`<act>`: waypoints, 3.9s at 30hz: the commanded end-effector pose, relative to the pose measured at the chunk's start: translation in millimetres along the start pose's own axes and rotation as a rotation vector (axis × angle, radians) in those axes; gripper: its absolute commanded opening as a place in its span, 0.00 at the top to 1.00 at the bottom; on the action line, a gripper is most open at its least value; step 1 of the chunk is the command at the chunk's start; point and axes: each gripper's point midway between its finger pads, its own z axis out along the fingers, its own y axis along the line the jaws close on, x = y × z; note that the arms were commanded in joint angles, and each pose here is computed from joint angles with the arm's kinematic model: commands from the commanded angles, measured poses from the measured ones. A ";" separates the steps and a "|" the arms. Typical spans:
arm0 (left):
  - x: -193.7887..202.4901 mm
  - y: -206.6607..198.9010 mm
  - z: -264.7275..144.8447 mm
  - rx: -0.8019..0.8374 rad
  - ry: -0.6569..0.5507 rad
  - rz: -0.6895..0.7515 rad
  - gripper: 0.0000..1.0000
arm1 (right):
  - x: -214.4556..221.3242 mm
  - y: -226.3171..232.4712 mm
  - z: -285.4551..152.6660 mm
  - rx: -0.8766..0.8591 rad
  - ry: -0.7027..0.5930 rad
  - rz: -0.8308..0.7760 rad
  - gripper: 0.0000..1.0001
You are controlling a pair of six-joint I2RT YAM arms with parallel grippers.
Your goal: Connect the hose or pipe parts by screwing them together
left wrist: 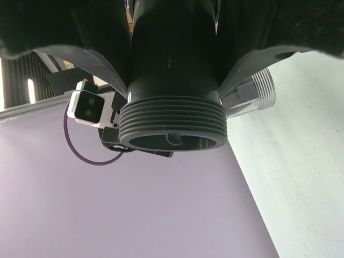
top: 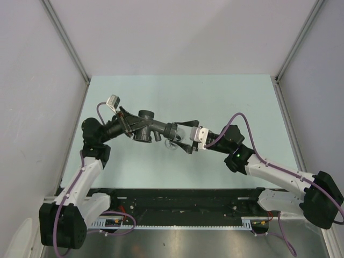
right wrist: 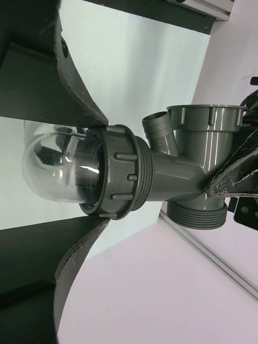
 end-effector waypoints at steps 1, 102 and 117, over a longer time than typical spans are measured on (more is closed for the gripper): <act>31.3 -23.9 4.1 0.082 0.170 0.119 1.00 | -29.2 -8.4 7.6 -0.003 -0.101 0.000 1.00; 105.3 2.6 12.7 0.531 0.383 1.337 1.00 | -47.8 9.3 -44.9 -0.468 -0.144 0.797 1.00; 103.3 3.5 22.6 0.448 0.352 1.665 1.00 | -45.8 3.4 -46.4 -0.498 -0.167 0.946 1.00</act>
